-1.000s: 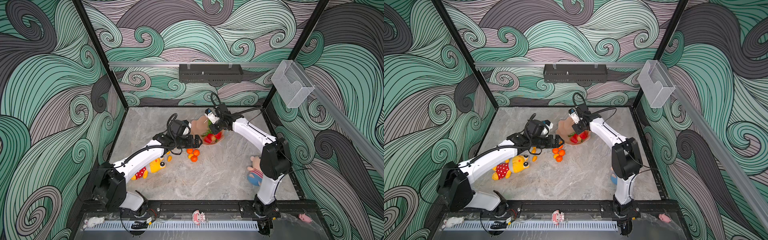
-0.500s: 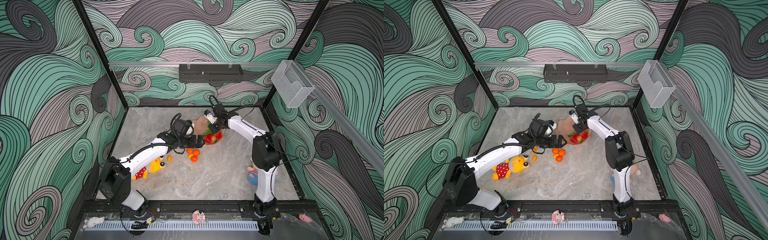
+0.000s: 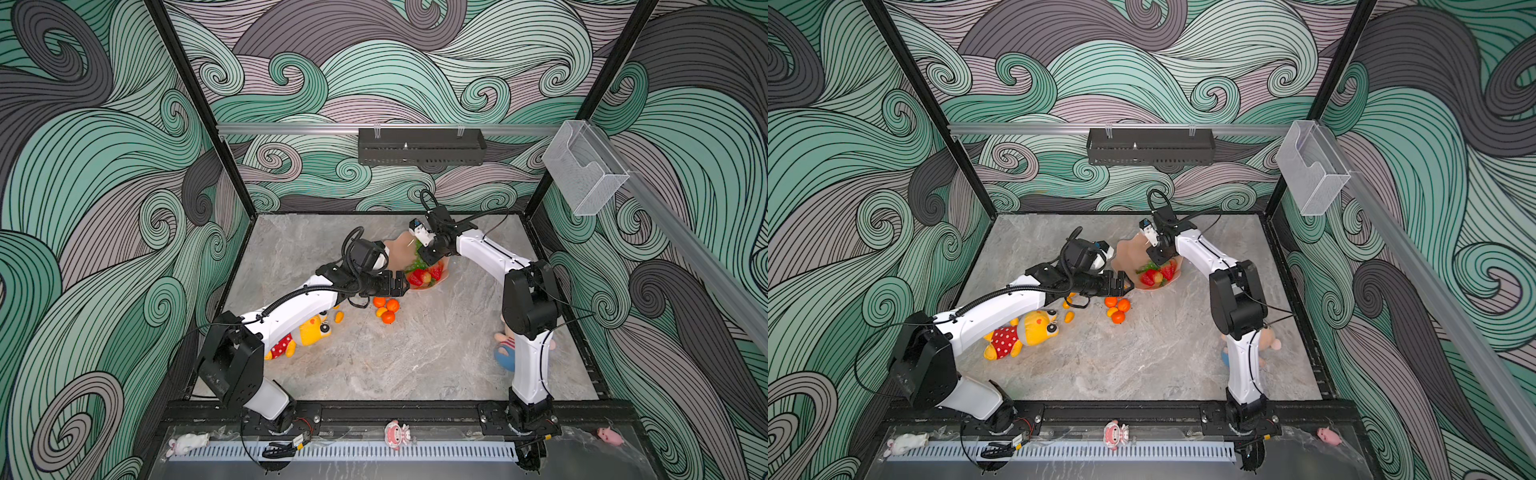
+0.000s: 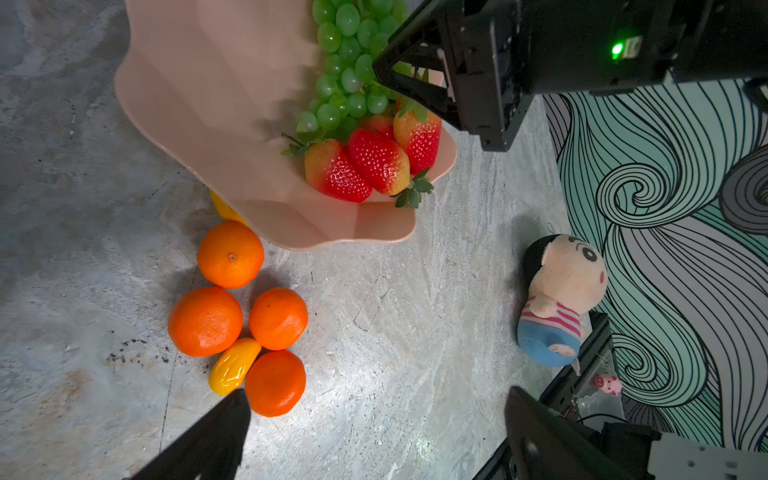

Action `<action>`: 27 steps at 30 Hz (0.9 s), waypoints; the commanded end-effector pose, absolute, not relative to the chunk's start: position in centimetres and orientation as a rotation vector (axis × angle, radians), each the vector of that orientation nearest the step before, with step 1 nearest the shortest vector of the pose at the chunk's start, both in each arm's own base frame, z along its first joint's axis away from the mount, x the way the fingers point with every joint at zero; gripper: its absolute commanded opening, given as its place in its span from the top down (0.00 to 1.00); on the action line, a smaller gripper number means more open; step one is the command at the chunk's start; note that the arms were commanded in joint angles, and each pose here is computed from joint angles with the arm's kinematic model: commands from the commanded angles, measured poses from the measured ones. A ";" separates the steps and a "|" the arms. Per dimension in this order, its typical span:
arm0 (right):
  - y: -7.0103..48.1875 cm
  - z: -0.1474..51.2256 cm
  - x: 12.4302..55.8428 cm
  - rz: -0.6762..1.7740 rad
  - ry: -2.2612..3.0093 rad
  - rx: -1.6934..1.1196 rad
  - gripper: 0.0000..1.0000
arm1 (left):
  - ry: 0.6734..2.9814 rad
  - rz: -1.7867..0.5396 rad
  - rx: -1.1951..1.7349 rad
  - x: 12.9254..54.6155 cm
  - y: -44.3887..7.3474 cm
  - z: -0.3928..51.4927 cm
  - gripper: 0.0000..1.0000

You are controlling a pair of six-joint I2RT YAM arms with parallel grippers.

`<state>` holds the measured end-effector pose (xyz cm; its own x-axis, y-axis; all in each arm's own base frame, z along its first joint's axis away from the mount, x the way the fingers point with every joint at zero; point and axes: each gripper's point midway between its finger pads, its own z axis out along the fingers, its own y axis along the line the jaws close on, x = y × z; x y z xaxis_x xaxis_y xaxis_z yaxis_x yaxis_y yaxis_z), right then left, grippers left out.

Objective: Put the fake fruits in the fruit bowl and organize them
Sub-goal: 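Lower the red strawberry into the bowl and open the right gripper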

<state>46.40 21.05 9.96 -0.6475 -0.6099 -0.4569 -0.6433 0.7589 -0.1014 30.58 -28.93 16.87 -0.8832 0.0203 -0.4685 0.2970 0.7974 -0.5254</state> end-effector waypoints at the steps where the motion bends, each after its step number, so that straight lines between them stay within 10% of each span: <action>1: 21.5 12.7 46.8 0.143 2.438 -0.910 0.72 | 2.489 -0.825 0.257 31.1 -28.9 19.1 0.01; 27: 21.0 20.1 35.5 0.391 2.330 -0.231 0.69 | 2.353 -0.729 0.164 26.2 -21.8 22.2 0.01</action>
